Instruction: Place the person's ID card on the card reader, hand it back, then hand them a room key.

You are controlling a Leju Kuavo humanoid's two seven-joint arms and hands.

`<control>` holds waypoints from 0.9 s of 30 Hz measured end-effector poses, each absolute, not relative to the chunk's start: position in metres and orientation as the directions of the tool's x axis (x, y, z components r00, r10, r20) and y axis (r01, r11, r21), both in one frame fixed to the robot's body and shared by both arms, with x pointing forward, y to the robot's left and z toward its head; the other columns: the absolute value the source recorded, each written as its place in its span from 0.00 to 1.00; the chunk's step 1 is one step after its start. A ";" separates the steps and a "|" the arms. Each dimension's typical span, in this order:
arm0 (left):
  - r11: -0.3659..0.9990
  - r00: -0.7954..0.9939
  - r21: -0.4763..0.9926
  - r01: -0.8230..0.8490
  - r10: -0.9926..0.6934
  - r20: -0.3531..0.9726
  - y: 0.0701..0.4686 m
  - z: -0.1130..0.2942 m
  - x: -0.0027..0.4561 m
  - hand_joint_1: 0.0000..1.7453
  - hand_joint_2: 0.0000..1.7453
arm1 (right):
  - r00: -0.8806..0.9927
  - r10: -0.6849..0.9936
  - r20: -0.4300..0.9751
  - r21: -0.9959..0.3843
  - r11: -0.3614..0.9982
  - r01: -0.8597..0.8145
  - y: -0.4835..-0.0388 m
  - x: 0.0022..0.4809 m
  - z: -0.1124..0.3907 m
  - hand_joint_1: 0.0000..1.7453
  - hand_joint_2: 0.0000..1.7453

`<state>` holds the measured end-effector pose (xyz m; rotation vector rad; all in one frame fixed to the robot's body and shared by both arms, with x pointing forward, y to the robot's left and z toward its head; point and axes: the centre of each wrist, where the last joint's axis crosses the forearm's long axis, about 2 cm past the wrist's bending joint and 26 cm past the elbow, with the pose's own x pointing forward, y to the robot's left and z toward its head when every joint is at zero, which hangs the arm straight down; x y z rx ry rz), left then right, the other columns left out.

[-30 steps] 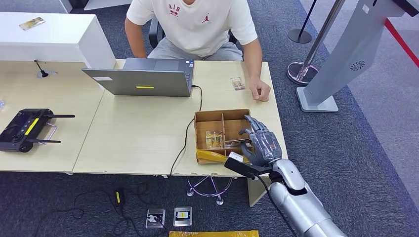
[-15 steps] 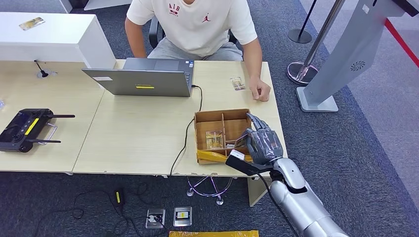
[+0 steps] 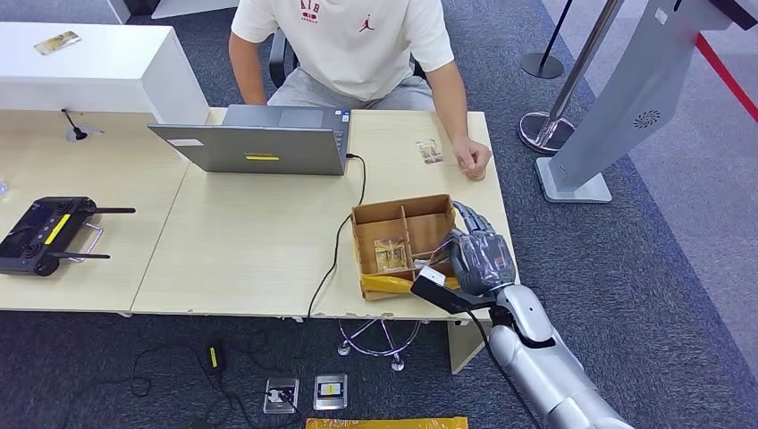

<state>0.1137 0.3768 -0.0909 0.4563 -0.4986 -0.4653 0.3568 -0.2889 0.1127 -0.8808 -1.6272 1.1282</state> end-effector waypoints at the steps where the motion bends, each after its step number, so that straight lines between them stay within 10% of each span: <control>1: 0.798 0.779 0.517 0.308 -0.524 0.344 0.377 -0.091 0.114 0.00 0.00 | -0.301 0.908 0.290 -0.945 0.322 0.061 -0.290 0.360 0.117 1.00 1.00; 27: 0.780 0.736 0.505 0.369 -0.577 0.353 0.372 -0.085 0.138 0.00 0.00 | -0.341 0.923 0.177 -0.862 0.313 0.399 -0.328 0.444 0.253 1.00 1.00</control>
